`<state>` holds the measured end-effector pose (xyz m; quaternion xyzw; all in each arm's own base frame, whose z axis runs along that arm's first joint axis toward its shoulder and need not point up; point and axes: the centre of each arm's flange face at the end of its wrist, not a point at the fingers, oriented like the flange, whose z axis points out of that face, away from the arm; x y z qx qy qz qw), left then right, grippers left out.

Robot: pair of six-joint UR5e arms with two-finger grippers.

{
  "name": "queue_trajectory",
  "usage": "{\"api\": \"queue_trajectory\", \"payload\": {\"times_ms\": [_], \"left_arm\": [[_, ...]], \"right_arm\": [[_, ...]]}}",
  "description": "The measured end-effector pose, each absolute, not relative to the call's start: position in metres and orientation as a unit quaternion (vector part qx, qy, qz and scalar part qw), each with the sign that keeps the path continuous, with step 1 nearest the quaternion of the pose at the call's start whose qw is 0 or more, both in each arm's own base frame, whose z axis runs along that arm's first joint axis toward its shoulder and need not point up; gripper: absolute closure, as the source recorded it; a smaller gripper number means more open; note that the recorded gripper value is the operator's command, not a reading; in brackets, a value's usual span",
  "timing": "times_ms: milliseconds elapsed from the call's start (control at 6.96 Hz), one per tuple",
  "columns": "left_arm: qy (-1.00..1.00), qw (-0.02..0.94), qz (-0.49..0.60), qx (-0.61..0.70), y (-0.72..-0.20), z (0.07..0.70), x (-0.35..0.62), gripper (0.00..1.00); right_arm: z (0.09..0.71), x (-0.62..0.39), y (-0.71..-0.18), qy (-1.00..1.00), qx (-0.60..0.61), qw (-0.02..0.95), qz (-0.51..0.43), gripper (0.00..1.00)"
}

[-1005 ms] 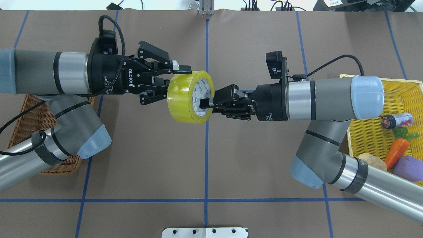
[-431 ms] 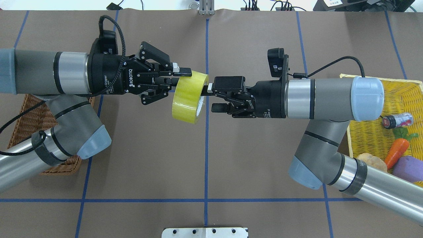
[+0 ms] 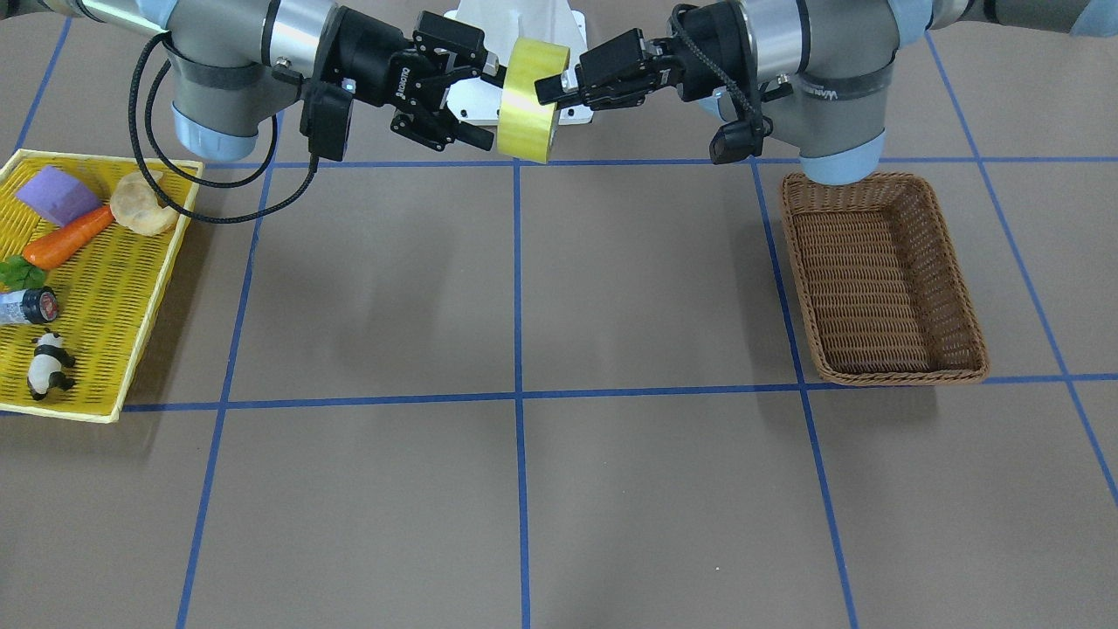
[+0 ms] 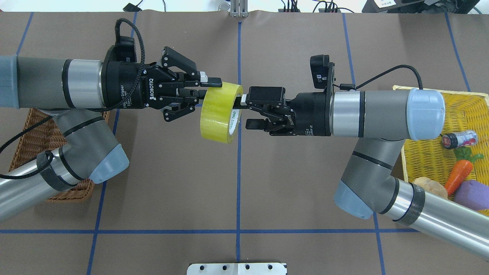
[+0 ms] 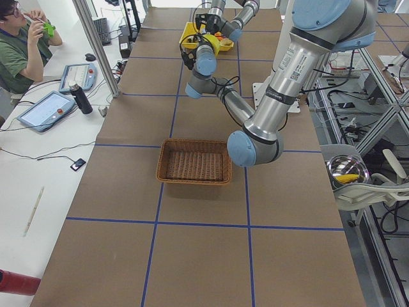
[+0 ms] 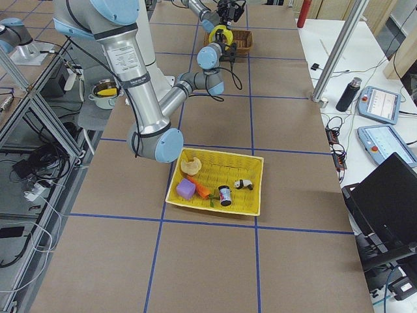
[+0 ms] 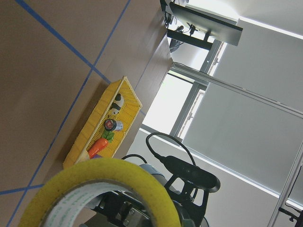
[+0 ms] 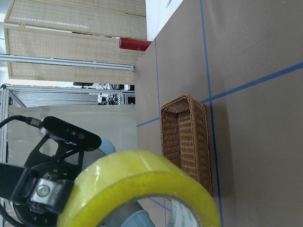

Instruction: Move tape to another basket

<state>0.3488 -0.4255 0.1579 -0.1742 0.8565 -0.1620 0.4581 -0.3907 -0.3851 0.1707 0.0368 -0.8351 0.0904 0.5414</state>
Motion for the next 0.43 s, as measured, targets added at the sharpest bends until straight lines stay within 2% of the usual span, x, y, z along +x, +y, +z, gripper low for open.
{"api": "queue_trajectory", "payload": {"times_ms": [431], "left_arm": [[0.855, 0.459, -0.166, -0.175, -0.428, 0.16, 0.348, 1.0]], "right_arm": [[0.197, -0.382, -0.384, -0.822, 0.035, 0.562, 0.082, 0.0]]}}
